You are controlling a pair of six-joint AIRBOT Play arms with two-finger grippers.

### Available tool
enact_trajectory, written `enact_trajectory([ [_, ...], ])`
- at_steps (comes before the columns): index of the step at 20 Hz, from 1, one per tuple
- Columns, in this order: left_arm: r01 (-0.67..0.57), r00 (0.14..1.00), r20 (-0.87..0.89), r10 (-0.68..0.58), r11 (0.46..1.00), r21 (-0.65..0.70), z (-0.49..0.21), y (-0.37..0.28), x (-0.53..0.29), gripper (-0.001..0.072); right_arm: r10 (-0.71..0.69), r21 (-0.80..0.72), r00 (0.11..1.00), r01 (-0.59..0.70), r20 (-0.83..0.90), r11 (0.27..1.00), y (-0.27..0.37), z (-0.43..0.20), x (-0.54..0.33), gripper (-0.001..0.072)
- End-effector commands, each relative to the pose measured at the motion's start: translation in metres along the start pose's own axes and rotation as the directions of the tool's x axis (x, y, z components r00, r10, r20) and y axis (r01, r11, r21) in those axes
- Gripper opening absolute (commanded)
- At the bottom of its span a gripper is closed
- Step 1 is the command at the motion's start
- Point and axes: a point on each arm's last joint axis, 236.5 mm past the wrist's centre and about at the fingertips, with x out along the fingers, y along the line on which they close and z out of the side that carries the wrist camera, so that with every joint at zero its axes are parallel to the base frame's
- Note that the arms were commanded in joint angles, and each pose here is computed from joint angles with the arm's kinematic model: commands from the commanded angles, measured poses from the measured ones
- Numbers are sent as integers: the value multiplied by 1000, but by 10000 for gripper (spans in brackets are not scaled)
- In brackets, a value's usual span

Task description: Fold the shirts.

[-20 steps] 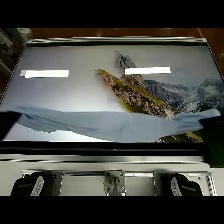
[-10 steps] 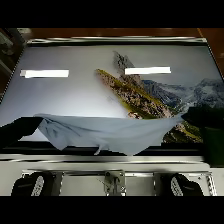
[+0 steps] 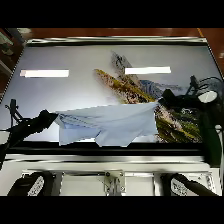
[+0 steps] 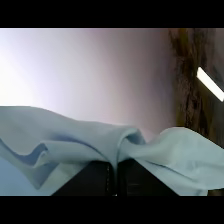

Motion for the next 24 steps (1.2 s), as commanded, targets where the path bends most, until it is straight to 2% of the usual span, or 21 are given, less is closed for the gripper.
enact_trajectory([
  [1, -51, 998, -35, 50, 998, -35, -7, 24, 23, 42, 34, 89, 999, -35, 14, 995, 2, 3, 43, 314],
  [2, -52, 997, -53, 50, 998, -35, -11, 25, 24, 42, 43, 71, 999, -44, 16, 997, 5, 6, 38, 545],
  [3, -51, 997, -60, 48, 998, -35, -13, 24, 24, 42, 58, 23, 998, -58, 3, 998, 10, 8, 28, 589],
  [5, -45, 996, -79, 43, 999, -20, -17, 22, 23, 42, 90, -82, 994, -95, -58, 992, 21, 6, -9, 589],
  [7, -36, 994, -107, 38, 999, 23, -23, 20, 22, 43, 96, -109, 976, -119, -197, 987, 22, -24, -54, 589],
  [10, -28, 988, -152, 32, 999, 28, -33, 19, 20, 42, -75, -174, 932, 13, -355, 985, -11, -85, -91, 589],
  [12, -16, 982, -187, 27, 998, 58, -41, 18, 19, 43, -153, -170, 914, 95, -376, 981, -35, -122, -81, 589],
  [15, 3, 973, -231, 21, 995, 101, -52, 16, 17, 43, -98, -41, 901, 89, -423, 995, -44, -182, -34, 588],
  [20, 49, 954, -299, -9, 991, 126, -66, 5, 8, 43, -65, 2, 955, 69, -288, 998, -28, -209, 23, 587],
  [24, 75, 954, -300, -25, 985, 157, -65, -3, 3, 42, -82, -12, 942, 83, -326, 997, -18, -237, 38, 587],
])
